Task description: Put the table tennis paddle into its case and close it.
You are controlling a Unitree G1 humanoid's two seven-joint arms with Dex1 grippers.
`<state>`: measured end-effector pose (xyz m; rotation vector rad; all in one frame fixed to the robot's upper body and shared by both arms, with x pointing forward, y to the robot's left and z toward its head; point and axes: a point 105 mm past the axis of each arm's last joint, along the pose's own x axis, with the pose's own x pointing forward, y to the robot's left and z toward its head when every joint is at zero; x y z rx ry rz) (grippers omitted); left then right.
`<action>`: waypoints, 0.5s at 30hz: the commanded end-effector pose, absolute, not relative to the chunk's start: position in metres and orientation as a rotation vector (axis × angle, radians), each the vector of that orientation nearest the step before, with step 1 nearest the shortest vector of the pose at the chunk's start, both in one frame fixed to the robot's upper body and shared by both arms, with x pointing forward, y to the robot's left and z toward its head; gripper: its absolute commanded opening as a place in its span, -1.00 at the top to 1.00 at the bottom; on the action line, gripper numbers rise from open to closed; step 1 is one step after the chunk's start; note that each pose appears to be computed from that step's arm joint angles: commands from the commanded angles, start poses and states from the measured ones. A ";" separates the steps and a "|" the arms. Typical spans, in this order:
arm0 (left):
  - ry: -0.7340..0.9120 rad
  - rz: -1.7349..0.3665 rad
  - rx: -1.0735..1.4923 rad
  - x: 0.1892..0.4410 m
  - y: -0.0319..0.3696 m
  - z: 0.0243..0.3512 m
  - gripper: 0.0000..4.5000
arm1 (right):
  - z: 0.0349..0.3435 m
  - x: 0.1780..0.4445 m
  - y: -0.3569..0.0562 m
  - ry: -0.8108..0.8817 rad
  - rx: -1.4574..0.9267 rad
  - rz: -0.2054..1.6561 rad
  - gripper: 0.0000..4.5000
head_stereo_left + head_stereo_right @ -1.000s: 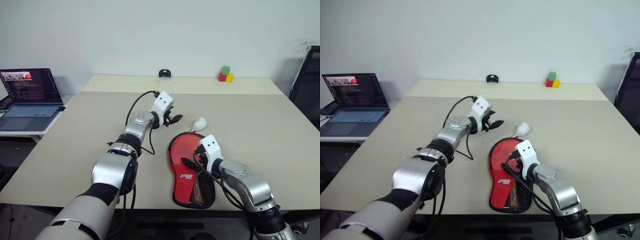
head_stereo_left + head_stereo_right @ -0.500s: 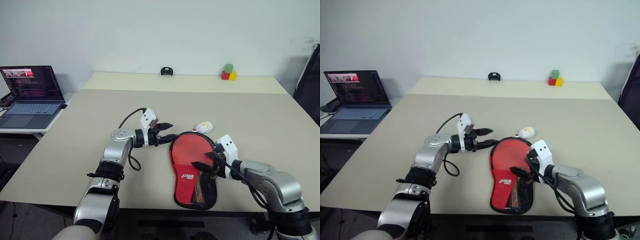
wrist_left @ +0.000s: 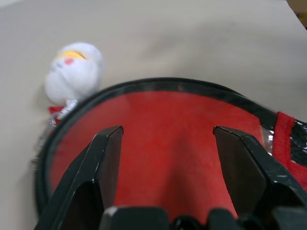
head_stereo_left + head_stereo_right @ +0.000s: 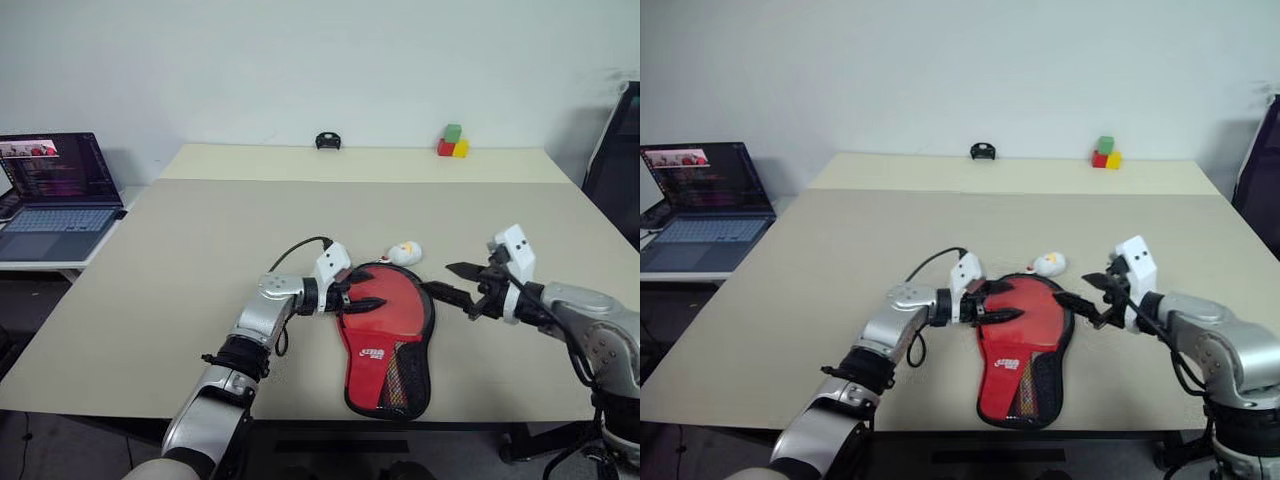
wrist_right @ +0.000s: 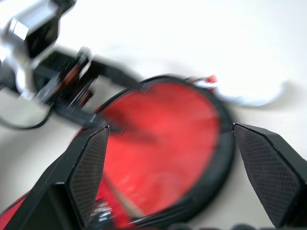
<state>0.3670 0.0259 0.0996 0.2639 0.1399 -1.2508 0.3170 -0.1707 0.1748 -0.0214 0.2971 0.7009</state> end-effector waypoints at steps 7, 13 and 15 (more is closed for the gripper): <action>0.186 -1.241 0.307 0.372 0.007 0.078 -0.44 | 0.203 0.350 -0.173 0.193 -0.095 0.665 -1.00; 0.228 -1.271 0.370 0.368 0.011 0.065 -0.44 | 0.205 0.375 -0.162 0.171 -0.092 0.641 -1.00; 0.241 -1.280 0.386 0.366 0.013 0.061 -0.44 | 0.202 0.385 -0.158 0.174 -0.083 0.628 -1.00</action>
